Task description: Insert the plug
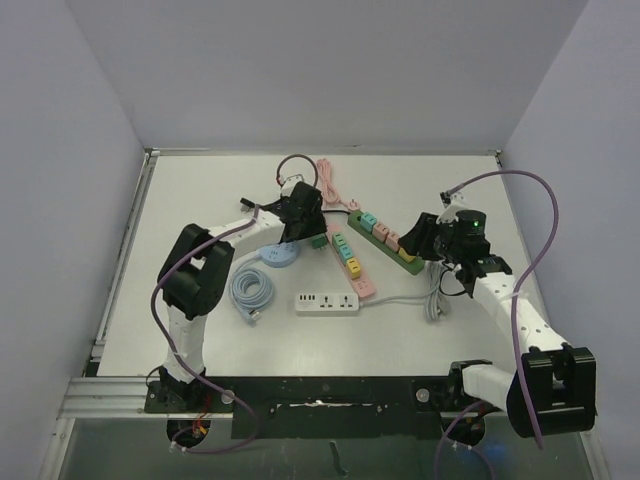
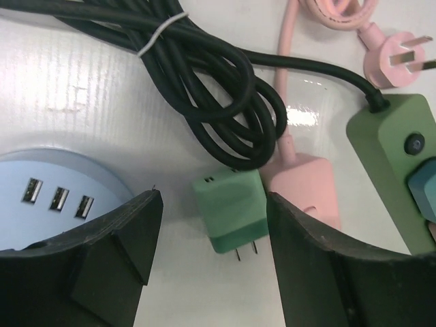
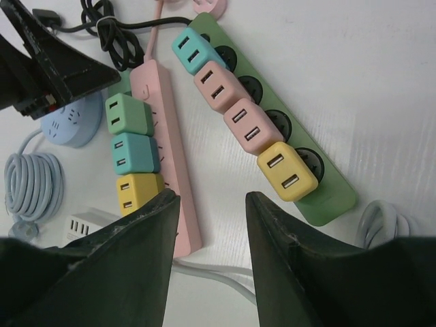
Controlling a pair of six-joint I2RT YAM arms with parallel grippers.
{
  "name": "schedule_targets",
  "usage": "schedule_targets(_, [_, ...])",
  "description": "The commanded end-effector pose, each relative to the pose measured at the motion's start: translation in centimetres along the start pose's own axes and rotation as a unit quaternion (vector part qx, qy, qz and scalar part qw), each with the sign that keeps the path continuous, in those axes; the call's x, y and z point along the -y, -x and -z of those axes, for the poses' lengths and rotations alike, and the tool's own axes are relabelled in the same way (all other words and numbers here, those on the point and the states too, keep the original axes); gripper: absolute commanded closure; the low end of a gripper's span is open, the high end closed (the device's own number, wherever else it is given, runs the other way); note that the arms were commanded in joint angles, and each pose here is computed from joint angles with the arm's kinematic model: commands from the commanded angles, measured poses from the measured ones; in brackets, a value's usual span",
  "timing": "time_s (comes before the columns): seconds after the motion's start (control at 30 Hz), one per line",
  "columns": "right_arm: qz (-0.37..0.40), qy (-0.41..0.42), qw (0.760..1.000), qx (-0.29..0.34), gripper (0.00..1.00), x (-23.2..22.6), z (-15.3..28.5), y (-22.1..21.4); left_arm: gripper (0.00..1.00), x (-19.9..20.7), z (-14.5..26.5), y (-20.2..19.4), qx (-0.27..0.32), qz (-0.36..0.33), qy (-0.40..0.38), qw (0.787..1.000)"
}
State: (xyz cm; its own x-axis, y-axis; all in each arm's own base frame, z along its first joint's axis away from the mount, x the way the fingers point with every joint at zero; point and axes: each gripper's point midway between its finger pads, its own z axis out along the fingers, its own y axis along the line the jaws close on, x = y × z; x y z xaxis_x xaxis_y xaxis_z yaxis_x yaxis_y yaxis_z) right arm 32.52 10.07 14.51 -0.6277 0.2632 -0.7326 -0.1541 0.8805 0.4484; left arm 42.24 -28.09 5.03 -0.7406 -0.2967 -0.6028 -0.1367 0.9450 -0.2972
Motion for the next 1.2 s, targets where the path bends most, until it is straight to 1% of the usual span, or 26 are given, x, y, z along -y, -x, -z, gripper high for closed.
schedule_targets(0.0, [0.027, 0.046, 0.999, -0.008, 0.56, -1.4, -0.8, -0.1, 0.4, 0.0, -0.4, 1.8, 0.004, 0.007, 0.003, 1.0])
schedule_targets(0.13, [0.023, 0.049, 0.998, -0.029, 0.56, -1.2, -1.3, -0.9, 0.42, 0.4, -1.4, 0.9, -0.016, -0.011, -0.006, 1.0])
schedule_targets(0.27, [0.025, 0.074, 0.996, -0.045, 0.56, -1.8, -1.7, -1.7, 0.42, 0.1, -2.2, 0.2, -0.041, -0.027, 0.007, 0.999])
schedule_targets(0.43, [0.021, 0.064, 0.996, -0.058, 0.56, -1.4, -1.8, -2.3, 0.43, -0.1, -2.6, -0.7, -0.062, -0.033, 0.019, 0.997])
schedule_targets(0.57, [0.021, 0.061, 0.996, -0.059, 0.56, -1.3, -1.8, -2.4, 0.46, -0.8, -1.9, -1.3, -0.065, -0.046, 0.032, 0.996])
schedule_targets(0.67, [0.019, 0.061, 0.996, -0.061, 0.56, -1.3, -1.9, -2.4, 0.51, -0.9, -1.1, -1.4, -0.065, -0.054, 0.029, 0.996])
schedule_targets(0.73, [0.017, 0.061, 0.996, -0.063, 0.56, -1.3, -2.0, -2.5, 0.52, -0.9, -0.3, -1.3, -0.062, -0.055, 0.027, 0.996])
schedule_targets(0.8, [0.016, 0.061, 0.996, -0.064, 0.56, -1.3, -2.0, -2.6, 0.5, -1.0, 0.2, -1.6, -0.066, -0.054, 0.024, 0.996])
schedule_targets(0.9, [0.014, 0.063, 0.996, -0.065, 0.56, -1.3, -2.1, -2.6, 0.43, -0.4, 0.8, -1.9, -0.073, -0.041, 0.0, 0.997])
schedule_targets(0.93, [0.014, 0.063, 0.996, -0.066, 0.56, -1.3, -2.1, -2.7, 0.42, -0.2, 0.8, -2.1, -0.074, -0.037, -0.007, 0.997])
schedule_targets(1.17, [0.007, 0.058, 0.996, -0.068, 0.57, -1.2, -2.1, -2.9, 0.42, -0.5, 0.3, -3.1, -0.09, -0.035, -0.001, 0.995])
